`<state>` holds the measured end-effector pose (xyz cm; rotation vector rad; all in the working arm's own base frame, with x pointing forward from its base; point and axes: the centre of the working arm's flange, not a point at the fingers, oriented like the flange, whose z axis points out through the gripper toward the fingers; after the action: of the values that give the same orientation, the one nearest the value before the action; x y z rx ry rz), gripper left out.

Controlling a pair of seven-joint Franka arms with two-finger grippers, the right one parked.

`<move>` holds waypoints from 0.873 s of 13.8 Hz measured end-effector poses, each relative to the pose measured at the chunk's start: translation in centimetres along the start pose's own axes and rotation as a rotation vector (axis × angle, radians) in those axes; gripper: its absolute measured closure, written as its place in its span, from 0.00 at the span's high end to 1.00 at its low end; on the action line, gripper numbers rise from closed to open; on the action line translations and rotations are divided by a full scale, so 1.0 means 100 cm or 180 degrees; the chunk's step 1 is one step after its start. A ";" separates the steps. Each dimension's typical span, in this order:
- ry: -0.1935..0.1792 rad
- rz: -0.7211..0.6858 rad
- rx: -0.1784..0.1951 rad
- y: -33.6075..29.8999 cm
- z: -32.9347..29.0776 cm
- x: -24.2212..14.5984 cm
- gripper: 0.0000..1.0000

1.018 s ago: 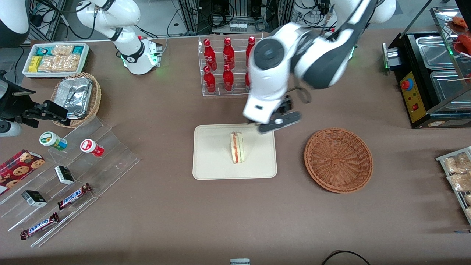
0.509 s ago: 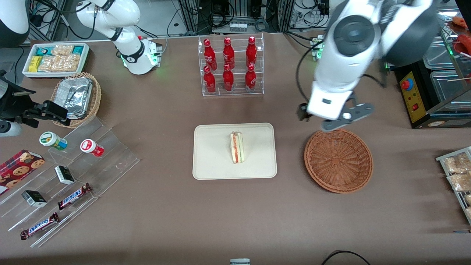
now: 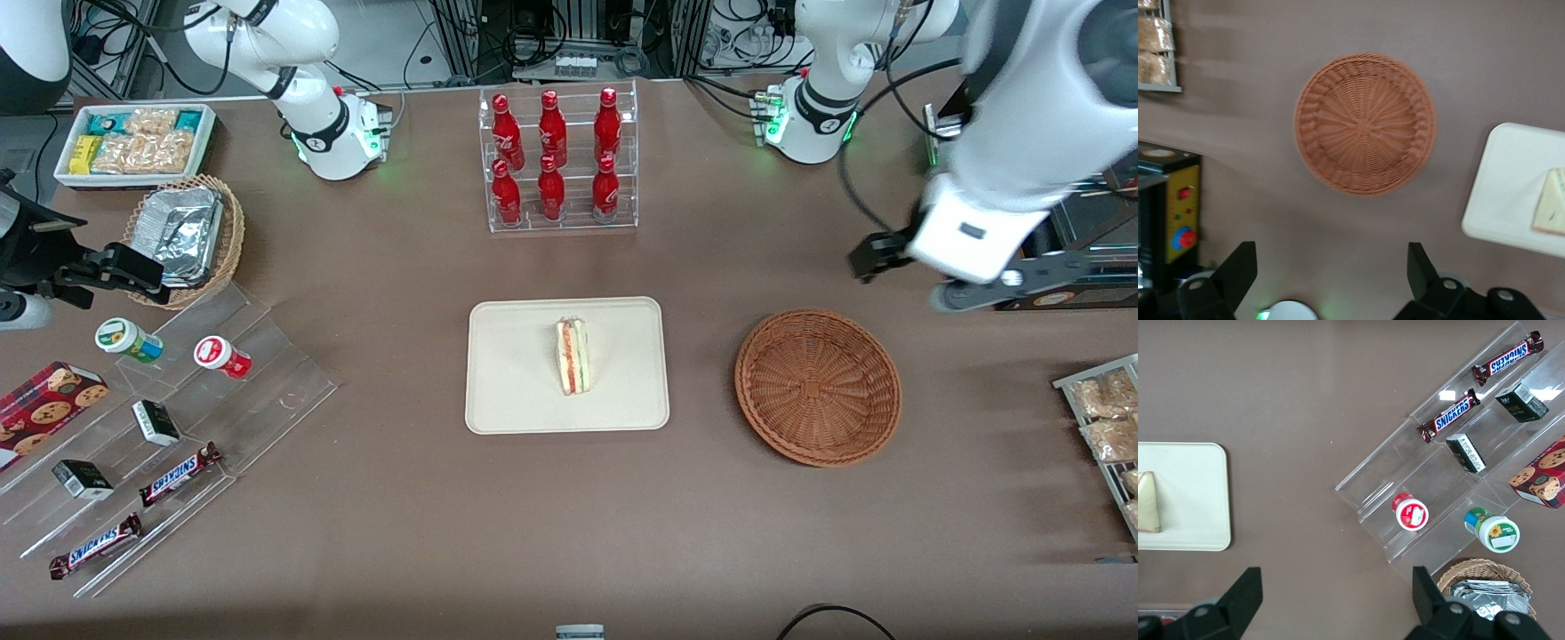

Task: Place sandwich from basket to tray

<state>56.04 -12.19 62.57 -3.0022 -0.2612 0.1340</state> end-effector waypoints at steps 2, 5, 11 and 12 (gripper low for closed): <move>-0.0058 0.0146 -0.0103 -0.038 -0.006 0.000 1.00; -0.0076 0.0306 -0.0233 -0.088 -0.009 -0.005 1.00; -0.0011 0.0540 -0.0282 -0.138 -0.013 -0.043 1.00; 0.0011 0.0532 -0.0292 -0.143 -0.013 -0.050 1.00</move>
<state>48.84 0.76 66.10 -3.1123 -0.0157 0.1359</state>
